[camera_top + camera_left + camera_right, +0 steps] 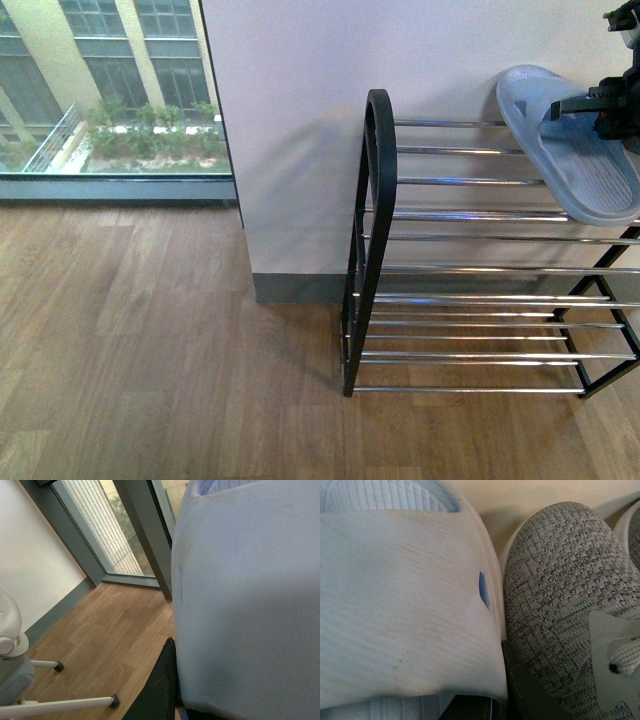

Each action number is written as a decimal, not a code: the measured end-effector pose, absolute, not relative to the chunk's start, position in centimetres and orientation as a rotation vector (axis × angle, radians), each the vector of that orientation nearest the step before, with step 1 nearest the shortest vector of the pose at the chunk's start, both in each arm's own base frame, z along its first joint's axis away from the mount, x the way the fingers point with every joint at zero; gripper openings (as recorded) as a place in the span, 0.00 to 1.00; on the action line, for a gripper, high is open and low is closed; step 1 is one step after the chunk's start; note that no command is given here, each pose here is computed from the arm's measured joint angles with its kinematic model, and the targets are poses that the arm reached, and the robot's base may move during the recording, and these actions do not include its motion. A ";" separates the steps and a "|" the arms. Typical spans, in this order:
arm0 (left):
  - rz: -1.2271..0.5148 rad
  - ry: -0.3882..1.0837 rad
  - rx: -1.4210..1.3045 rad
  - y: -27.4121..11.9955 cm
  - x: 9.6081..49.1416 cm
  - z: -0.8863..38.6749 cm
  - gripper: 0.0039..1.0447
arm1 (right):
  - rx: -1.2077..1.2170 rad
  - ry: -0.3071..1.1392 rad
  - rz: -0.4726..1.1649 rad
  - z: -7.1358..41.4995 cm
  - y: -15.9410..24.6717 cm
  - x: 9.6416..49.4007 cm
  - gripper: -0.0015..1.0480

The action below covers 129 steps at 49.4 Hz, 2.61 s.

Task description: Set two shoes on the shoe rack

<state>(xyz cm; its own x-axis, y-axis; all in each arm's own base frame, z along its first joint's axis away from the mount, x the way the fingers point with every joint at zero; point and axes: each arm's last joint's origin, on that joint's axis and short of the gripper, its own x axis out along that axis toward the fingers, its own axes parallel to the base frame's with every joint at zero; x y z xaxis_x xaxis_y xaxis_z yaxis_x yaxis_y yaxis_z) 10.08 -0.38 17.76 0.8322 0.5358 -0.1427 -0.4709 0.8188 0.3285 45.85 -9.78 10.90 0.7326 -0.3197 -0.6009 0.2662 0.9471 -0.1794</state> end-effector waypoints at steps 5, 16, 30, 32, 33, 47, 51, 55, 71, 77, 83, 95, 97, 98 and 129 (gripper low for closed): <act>0.542 0.234 0.287 -0.4 10.1 17.8 0.02 | -0.051 0.698 -0.333 11.1 -10.0 46.0 0.02; 0.541 0.234 0.287 -0.4 10.1 17.8 0.02 | 0.022 0.723 -0.307 12.1 -10.3 45.0 0.31; 0.541 0.234 0.287 -0.4 10.1 17.8 0.02 | 0.094 0.712 -0.274 18.6 -11.5 39.5 0.74; 0.541 0.234 0.287 -0.4 10.1 17.8 0.02 | 0.084 0.691 -0.283 19.5 -11.9 38.8 0.79; 0.541 0.234 0.288 -0.4 10.1 17.8 0.02 | 0.079 0.677 -0.287 20.1 -12.1 38.4 0.82; 0.541 0.234 0.287 -0.4 10.1 17.8 0.02 | -0.033 0.448 -0.332 22.5 -14.5 33.3 0.87; 0.544 0.234 0.287 -0.4 10.1 17.8 0.02 | -0.005 0.182 -0.136 22.1 -13.3 31.2 0.74; 0.542 0.234 0.287 -0.4 10.1 17.8 0.02 | -0.017 0.066 -0.042 21.8 -11.3 29.4 0.64; 0.544 0.234 0.288 -0.4 10.1 17.8 0.02 | -0.011 0.013 -0.012 19.4 -5.4 23.2 0.15; 0.544 0.234 0.287 -0.4 10.1 17.8 0.02 | -0.007 0.013 -0.013 18.8 -4.2 21.5 0.02; 0.544 0.234 0.288 -0.4 10.1 17.8 0.02 | -0.010 0.007 -0.004 18.3 -2.9 19.7 0.02; 0.544 0.234 0.288 -0.4 10.1 17.8 0.02 | -0.009 0.012 -0.003 17.5 -1.7 17.2 0.02; 0.544 0.234 0.288 -0.4 10.1 17.8 0.02 | -0.010 0.012 -0.004 17.4 -1.5 16.8 0.02; 0.543 0.234 0.287 -0.4 10.1 17.8 0.02 | -0.009 0.012 -0.004 17.4 -1.5 16.8 0.02; 0.543 0.234 0.288 -0.4 10.1 17.8 0.02 | -0.011 -0.008 -0.004 16.9 -0.1 13.6 0.02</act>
<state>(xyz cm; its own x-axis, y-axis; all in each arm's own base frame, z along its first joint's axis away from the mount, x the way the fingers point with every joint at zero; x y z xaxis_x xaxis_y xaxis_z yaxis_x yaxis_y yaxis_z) 10.07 -0.38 17.76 0.8314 0.5371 -0.1426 -0.4721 0.8180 0.3286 13.61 -0.06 16.93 1.0000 -0.0038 0.0078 0.0039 0.9999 -0.0105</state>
